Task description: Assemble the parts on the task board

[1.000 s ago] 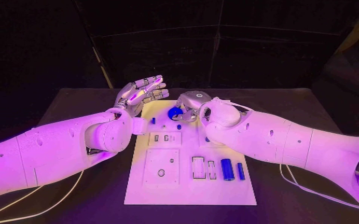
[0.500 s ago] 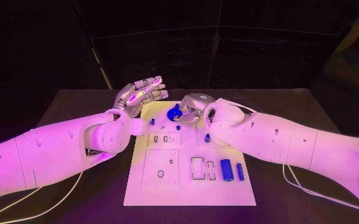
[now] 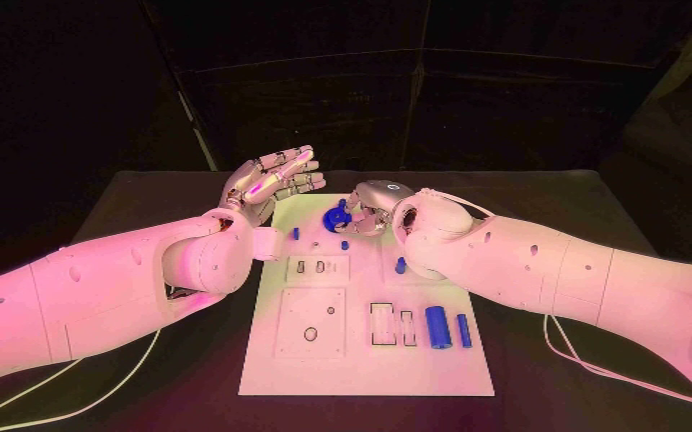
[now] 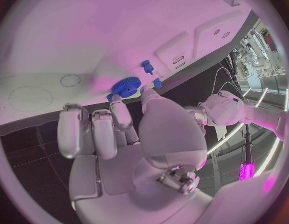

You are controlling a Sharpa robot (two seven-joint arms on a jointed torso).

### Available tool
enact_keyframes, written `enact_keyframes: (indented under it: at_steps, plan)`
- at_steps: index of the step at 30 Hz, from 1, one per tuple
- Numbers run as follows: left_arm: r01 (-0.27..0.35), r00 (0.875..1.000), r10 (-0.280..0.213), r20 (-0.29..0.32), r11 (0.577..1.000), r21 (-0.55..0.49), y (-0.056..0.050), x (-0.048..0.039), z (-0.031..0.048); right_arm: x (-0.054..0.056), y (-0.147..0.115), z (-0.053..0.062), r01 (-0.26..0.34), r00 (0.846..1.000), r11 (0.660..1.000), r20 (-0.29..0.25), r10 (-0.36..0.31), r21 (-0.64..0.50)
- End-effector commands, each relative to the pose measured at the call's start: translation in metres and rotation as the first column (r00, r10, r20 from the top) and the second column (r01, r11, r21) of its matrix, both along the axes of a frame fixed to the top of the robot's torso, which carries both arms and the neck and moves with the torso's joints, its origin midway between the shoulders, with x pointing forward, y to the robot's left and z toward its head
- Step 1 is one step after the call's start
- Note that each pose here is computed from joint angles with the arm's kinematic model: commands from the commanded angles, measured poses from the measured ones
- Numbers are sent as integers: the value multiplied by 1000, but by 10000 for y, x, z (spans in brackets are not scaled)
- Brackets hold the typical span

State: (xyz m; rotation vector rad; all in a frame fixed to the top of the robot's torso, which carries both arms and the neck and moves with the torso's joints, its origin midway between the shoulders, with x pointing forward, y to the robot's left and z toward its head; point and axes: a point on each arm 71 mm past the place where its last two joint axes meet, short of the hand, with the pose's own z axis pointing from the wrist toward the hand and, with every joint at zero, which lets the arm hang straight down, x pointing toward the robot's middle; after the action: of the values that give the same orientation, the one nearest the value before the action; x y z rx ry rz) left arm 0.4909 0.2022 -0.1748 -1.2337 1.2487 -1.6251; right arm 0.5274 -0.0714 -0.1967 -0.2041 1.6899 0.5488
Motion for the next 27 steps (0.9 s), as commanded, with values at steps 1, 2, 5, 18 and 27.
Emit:
enact_keyframes:
  at_steps: [1, 2, 5, 18, 27]
  plan:
    - [12, 1000, -12, 8, 1000, -7, -9, -1, 19, 3, -31, 6, 16, 1000, 1000, 3, -16, 15]
    - [12, 1000, -12, 8, 1000, -7, -8, -1, 19, 3, -43, 15, 20, 1000, 1000, 11, -20, 23]
    - [11, 1000, -11, 8, 1000, -7, -4, -1, 19, -3, -71, 42, 24, 999, 999, 37, -26, 49]
    - [-1, 1000, 1, 11, 1000, -4, 54, 8, 17, -110, -392, 214, -23, 993, 954, 119, -13, 298]
    - [-14, 1000, 14, 11, 1000, 1, 111, 25, 9, -106, -1195, 125, 117, 990, 917, -122, -76, 381]
